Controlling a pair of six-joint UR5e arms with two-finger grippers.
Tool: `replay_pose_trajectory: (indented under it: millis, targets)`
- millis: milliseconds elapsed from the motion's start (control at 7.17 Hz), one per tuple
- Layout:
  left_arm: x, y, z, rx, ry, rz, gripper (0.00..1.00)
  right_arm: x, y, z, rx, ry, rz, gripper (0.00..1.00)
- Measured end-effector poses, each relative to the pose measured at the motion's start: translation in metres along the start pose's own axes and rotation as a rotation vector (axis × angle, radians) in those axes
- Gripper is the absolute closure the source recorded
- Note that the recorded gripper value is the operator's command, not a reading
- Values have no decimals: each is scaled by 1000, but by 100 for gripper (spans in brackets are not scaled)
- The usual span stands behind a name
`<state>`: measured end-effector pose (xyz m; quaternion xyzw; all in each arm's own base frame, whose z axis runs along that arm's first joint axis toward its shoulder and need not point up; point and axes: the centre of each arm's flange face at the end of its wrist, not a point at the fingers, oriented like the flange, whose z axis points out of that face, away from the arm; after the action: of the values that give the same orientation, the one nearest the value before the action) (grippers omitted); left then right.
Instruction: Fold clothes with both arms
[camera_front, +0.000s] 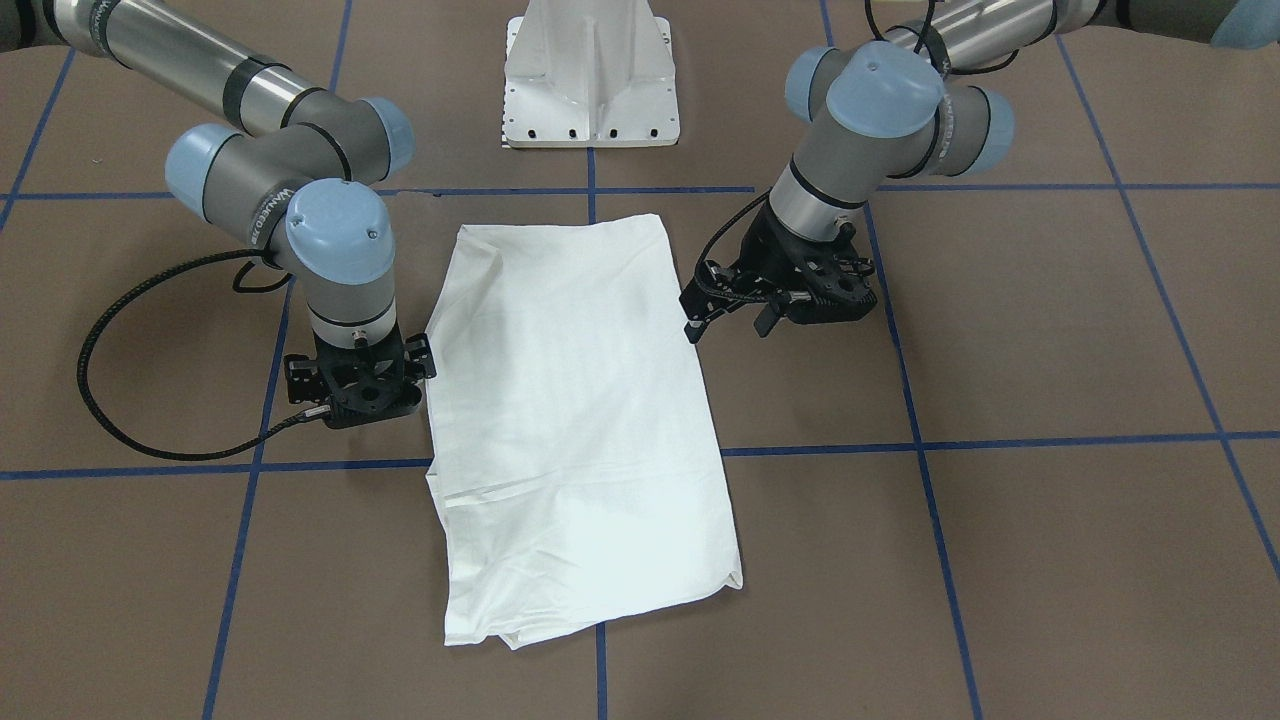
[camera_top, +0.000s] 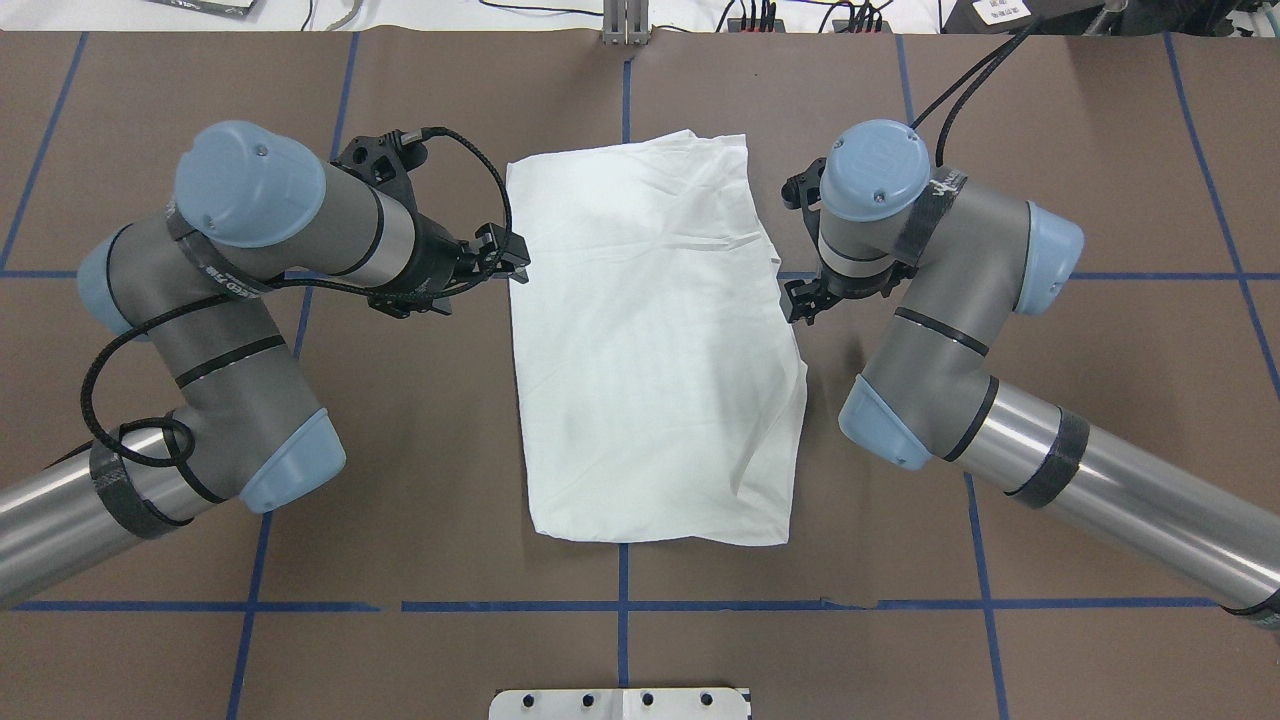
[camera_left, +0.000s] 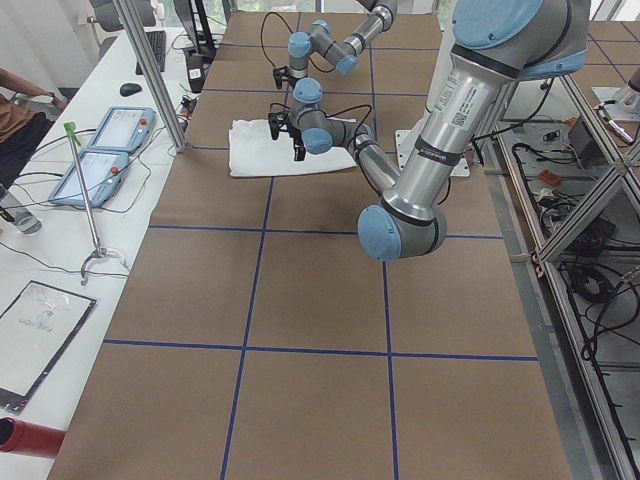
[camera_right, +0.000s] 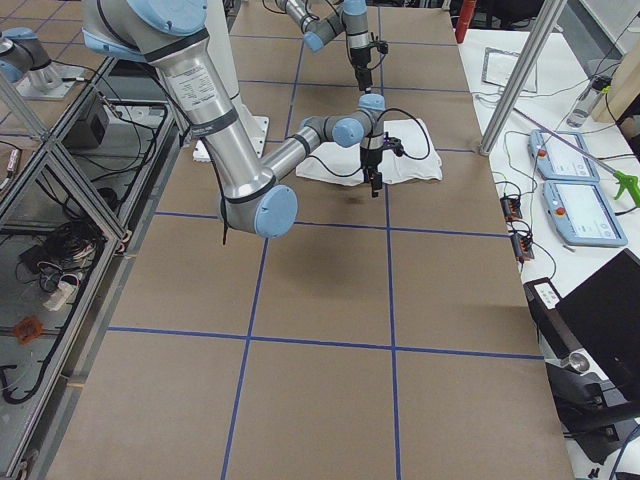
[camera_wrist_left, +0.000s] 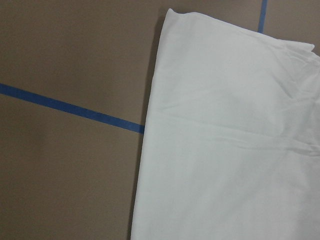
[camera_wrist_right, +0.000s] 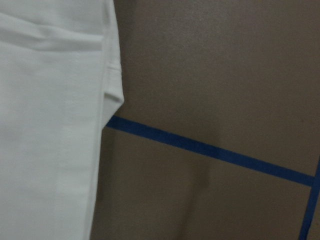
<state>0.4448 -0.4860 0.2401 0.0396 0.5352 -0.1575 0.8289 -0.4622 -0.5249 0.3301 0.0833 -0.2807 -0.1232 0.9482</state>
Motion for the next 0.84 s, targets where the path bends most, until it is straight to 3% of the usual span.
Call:
replay_pose_trajectory:
  millis: [418, 837]
  targets:
    - [3, -2, -5, 43, 6, 4, 0, -22, 5, -23, 22, -84, -19, 0]
    - [9, -2, -18, 87, 28, 18, 0, -50, 25, -1, -13, -95, -35, 0]
